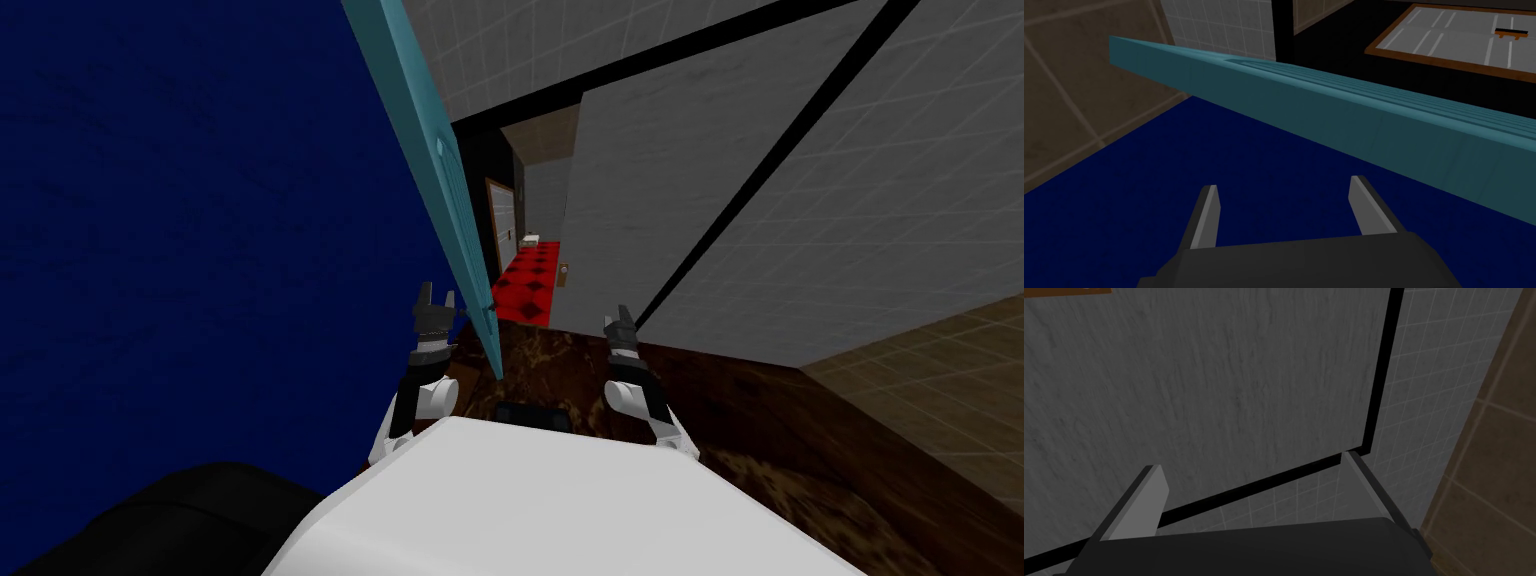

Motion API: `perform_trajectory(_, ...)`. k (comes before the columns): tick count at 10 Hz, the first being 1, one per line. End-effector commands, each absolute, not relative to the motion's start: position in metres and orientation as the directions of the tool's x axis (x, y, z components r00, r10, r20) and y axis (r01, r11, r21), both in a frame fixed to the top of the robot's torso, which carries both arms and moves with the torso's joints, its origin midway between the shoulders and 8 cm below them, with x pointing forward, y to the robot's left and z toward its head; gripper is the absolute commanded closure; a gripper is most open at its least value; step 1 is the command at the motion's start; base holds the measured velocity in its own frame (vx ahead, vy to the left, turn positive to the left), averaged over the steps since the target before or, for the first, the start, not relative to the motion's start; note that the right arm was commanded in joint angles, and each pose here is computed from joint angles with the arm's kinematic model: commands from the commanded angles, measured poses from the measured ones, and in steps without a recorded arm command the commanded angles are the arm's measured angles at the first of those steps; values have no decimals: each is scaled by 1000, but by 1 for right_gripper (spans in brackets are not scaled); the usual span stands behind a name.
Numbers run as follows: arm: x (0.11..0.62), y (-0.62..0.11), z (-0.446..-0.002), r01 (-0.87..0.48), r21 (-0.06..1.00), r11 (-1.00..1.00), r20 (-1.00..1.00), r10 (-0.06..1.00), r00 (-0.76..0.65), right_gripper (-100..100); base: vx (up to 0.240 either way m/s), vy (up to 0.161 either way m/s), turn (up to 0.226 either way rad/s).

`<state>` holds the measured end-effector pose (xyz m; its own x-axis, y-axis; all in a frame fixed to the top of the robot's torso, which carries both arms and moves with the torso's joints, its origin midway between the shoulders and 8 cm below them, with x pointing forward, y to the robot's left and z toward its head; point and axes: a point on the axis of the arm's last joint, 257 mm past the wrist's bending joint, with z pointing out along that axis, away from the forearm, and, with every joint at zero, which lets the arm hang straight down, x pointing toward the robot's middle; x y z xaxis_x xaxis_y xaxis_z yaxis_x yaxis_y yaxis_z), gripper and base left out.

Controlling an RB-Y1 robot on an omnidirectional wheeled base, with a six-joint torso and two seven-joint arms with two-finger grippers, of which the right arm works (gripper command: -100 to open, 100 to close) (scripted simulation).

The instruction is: Pull the door open

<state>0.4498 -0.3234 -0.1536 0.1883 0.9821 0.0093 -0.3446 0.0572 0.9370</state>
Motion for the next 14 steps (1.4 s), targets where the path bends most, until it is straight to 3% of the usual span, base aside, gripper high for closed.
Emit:
perform_trajectory(1,452,-325,-163,-331,942,59,7,981,194,-100,60,-12,43)
perform_trajectory(14,503,-389,-228,-199,978,66,-4,955,297,-100,77,-21,110)
